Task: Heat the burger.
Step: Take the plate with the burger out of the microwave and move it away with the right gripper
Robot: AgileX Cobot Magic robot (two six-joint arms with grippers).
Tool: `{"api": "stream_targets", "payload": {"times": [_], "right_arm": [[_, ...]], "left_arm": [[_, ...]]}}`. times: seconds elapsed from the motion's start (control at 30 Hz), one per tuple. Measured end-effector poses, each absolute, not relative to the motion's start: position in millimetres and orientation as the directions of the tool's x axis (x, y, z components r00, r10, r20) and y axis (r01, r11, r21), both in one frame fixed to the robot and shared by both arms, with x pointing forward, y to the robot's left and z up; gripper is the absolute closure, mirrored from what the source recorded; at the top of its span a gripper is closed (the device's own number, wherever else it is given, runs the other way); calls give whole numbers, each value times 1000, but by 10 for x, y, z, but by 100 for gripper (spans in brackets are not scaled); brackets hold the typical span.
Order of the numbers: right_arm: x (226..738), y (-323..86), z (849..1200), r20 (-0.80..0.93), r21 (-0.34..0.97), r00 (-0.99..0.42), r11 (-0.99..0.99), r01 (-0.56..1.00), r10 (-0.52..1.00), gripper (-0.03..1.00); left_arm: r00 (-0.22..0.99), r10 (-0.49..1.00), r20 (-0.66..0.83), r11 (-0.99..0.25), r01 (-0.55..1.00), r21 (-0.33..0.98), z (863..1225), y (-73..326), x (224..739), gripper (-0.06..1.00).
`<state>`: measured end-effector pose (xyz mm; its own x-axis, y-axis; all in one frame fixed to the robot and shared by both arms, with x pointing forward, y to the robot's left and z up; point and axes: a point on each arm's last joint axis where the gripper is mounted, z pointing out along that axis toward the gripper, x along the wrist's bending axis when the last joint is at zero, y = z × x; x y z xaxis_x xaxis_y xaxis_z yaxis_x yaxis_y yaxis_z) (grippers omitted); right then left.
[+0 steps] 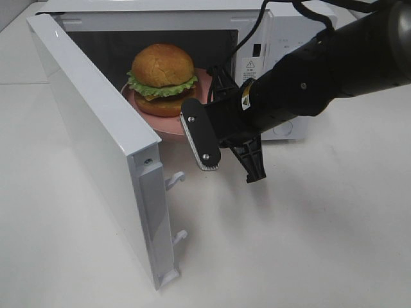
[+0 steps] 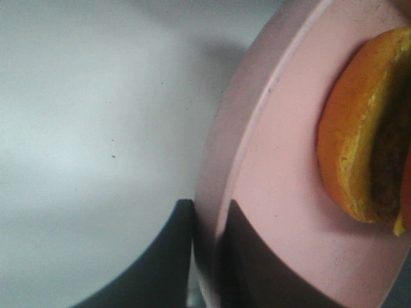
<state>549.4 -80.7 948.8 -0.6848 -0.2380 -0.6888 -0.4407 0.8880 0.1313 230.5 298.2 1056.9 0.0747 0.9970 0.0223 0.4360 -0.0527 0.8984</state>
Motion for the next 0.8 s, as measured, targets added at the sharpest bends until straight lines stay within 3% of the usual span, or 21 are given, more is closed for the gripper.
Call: {"api": "stream_targets", "payload": {"times": [0.8], "right_arm": [[4882, -1237, 9610, -686, 133, -687, 887, -443, -240, 88]], "left_arm": [[75, 997, 22, -53, 436, 898, 10569, 2982, 2305, -5]]}}
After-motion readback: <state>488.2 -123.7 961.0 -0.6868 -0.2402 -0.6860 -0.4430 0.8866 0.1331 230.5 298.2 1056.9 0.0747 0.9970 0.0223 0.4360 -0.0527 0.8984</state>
